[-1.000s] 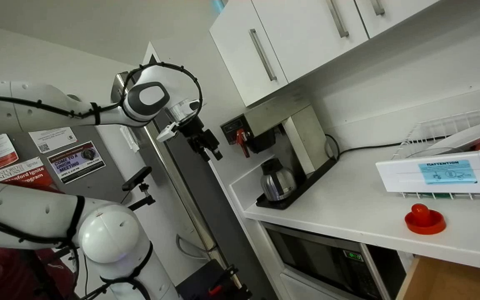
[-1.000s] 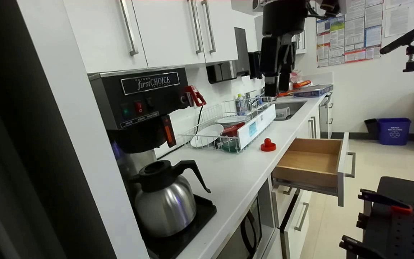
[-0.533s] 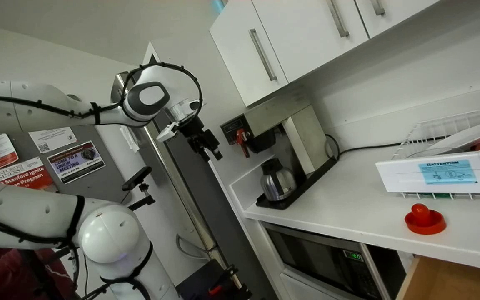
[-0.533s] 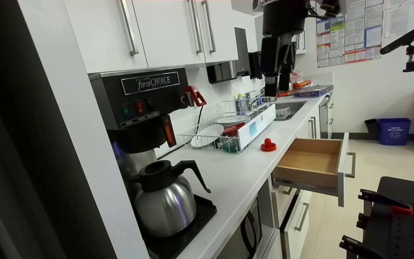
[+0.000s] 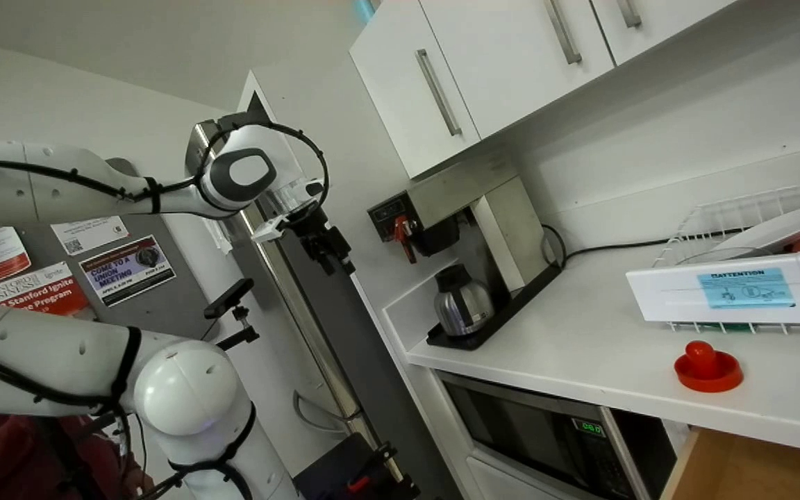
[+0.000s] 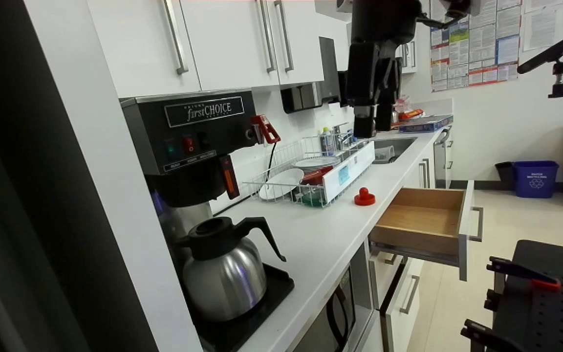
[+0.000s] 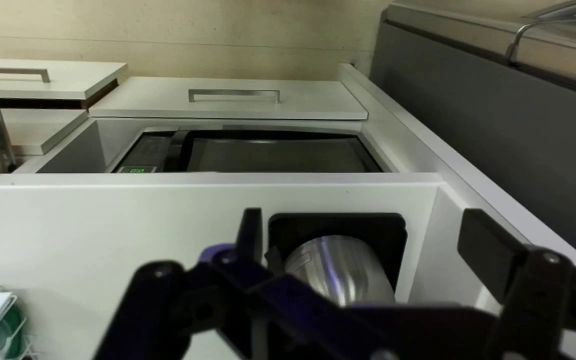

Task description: Turn on the coffee maker

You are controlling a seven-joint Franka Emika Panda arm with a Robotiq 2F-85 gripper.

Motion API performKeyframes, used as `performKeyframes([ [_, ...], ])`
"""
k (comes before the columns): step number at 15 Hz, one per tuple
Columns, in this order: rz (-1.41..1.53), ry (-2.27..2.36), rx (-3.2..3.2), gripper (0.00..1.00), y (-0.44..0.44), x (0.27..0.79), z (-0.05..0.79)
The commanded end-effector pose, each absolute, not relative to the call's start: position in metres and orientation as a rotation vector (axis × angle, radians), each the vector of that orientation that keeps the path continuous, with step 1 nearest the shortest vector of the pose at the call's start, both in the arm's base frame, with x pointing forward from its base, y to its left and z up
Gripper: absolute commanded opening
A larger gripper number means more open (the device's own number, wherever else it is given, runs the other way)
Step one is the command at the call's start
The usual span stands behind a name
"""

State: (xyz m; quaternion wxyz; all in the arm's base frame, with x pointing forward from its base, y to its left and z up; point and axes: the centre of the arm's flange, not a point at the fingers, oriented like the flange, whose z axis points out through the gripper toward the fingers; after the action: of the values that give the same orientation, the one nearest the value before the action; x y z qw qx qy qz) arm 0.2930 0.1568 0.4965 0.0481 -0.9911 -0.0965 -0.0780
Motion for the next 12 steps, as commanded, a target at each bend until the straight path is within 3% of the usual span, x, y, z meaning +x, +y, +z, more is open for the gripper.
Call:
performKeyframes([
  [1,-0.245,-0.282,-3.008,1.0,0.208,0.287,0.492],
  [12,-0.309,-0.236,-3.052,1.0,0.221,0.281,0.489],
])
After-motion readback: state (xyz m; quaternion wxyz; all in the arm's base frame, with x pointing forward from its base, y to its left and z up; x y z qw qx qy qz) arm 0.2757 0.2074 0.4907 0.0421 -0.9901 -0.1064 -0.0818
